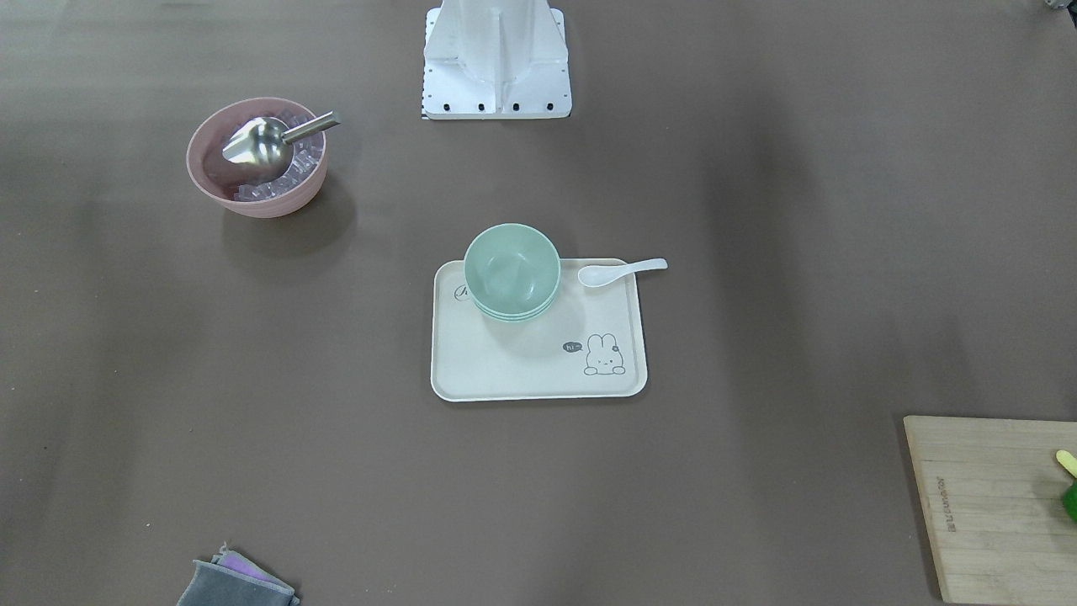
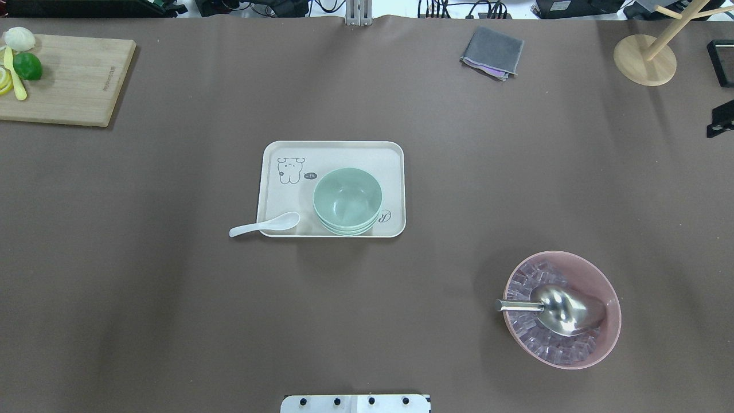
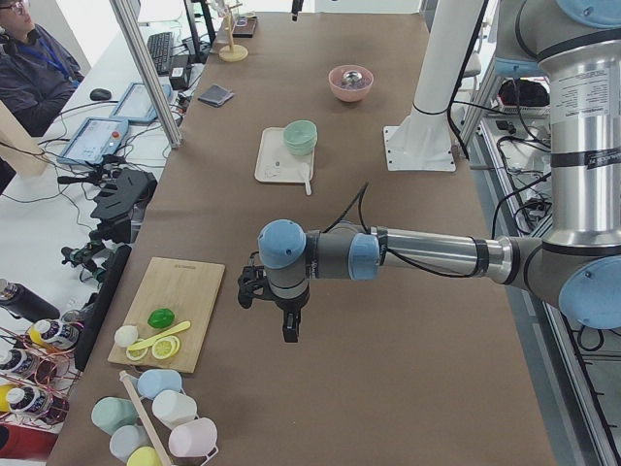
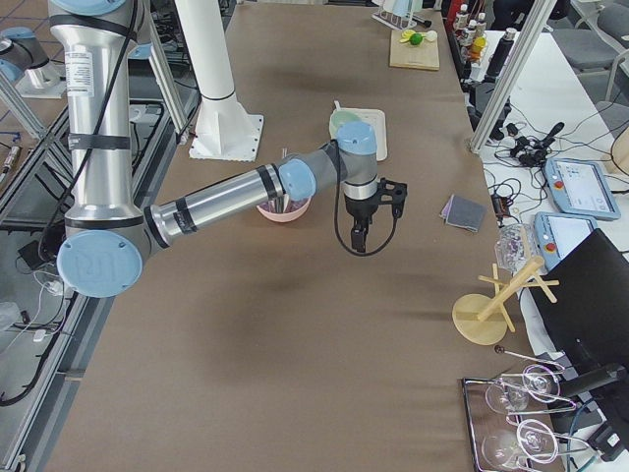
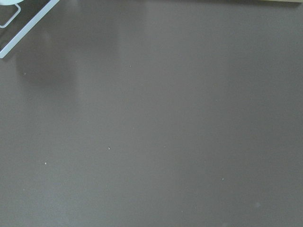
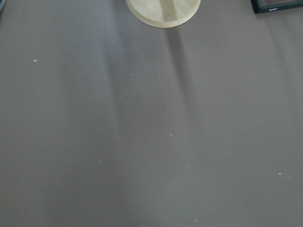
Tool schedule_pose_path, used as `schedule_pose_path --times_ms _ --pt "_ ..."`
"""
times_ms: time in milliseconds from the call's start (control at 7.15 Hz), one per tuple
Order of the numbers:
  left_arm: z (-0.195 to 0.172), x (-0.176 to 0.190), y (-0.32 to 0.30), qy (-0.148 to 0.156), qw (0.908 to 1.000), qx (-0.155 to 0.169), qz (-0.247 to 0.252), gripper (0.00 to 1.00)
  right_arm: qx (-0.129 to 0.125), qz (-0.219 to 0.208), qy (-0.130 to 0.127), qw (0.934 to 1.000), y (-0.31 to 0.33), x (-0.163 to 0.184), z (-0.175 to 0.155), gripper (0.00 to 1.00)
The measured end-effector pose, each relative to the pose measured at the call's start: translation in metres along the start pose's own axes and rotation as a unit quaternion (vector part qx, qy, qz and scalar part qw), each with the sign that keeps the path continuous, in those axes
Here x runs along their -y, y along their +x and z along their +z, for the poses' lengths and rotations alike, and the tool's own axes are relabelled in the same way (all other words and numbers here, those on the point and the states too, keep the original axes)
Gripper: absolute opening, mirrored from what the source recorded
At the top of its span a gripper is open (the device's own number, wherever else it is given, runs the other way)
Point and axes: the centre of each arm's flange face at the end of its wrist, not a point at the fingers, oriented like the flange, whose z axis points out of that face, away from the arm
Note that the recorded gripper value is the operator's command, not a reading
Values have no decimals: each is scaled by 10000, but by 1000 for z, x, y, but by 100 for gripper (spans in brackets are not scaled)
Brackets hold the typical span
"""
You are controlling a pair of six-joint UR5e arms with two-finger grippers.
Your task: Stack green bowls together
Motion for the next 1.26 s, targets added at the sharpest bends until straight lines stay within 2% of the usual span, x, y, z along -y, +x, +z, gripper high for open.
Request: schedule_pose_path --times_ms 420,700,1259 --pt "4 -1 -3 -41 10000 4 -37 98 -220 -310 -169 9991 86 -18 6 100" --pt "5 -1 -5 -55 10000 -1 -51 98 -103 -590 -262 9979 116 -27 4 100" --pt "5 0 -5 -45 10000 5 -41 98 36 -639 -301 9975 121 -30 2 100"
